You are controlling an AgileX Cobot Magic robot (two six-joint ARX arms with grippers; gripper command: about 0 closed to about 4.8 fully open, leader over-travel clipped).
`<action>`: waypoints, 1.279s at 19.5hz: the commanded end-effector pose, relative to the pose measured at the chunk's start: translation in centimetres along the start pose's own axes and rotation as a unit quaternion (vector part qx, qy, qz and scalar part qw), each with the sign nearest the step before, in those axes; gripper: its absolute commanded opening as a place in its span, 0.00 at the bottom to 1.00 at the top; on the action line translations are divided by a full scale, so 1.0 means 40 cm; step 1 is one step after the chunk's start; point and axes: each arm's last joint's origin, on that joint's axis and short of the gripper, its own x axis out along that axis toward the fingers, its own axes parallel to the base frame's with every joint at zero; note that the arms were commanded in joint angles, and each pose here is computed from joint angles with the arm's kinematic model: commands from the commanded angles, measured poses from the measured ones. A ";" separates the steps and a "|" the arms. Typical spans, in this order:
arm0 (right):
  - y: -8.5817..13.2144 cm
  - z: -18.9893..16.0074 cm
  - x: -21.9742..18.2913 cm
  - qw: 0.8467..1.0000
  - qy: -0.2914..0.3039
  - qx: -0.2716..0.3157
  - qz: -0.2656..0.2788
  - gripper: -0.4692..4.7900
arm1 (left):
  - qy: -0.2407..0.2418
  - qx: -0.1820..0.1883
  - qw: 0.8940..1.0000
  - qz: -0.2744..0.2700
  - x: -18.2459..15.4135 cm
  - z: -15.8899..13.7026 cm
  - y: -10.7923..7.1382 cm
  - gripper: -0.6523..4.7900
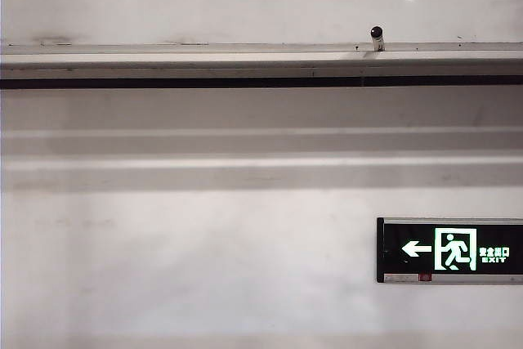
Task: Take a marker from the whiteboard tray, write "Hi!" on the whiteboard, and then put the marker back vertically into the whiteboard tray.
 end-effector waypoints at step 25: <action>-0.003 0.005 -0.002 1.000 -0.010 0.002 -0.013 0.12 | 0.014 0.014 1.000 0.024 0.000 -0.005 -0.005 0.12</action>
